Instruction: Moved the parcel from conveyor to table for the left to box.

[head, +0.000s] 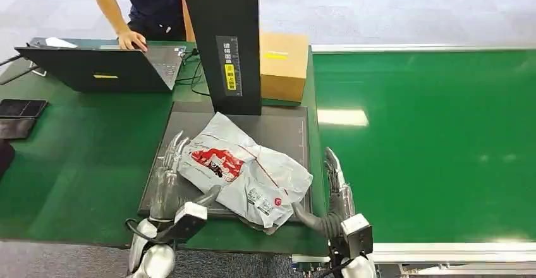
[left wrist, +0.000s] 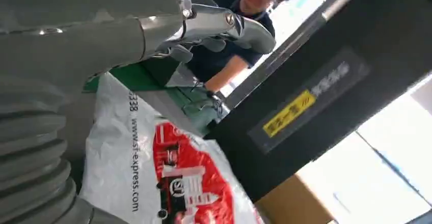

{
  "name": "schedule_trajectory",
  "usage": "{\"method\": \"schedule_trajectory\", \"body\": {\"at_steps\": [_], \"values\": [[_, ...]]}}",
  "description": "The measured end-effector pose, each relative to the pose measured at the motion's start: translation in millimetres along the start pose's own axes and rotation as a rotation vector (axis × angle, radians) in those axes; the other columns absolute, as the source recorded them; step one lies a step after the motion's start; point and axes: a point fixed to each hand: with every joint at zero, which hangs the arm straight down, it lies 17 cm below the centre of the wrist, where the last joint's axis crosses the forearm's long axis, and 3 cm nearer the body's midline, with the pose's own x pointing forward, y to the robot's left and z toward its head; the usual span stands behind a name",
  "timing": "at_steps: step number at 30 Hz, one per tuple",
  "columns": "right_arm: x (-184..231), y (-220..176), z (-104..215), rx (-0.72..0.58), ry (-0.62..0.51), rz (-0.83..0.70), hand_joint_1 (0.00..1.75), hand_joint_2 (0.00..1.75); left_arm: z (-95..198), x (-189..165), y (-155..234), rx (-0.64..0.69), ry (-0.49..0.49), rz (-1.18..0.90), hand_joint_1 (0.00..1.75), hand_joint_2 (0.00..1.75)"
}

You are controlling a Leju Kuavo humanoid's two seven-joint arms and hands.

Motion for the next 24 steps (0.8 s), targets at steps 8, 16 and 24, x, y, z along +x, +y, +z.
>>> {"method": "schedule_trajectory", "body": {"at_steps": [8,16,24], "values": [[-2,6,-8,0.018,-0.001,-0.013,0.00,1.75,-5,-29,-58,-0.279,0.038,-0.136,0.00,1.75],[-5,7,-8,0.023,0.006,-0.019,0.00,1.75,-7,-84,-99,-0.510,0.122,-0.257,0.00,1.75],[-5,7,-9,0.020,0.004,-0.003,0.00,1.75,-35,-125,-94,-0.550,0.155,-0.353,1.75,1.75]]}}
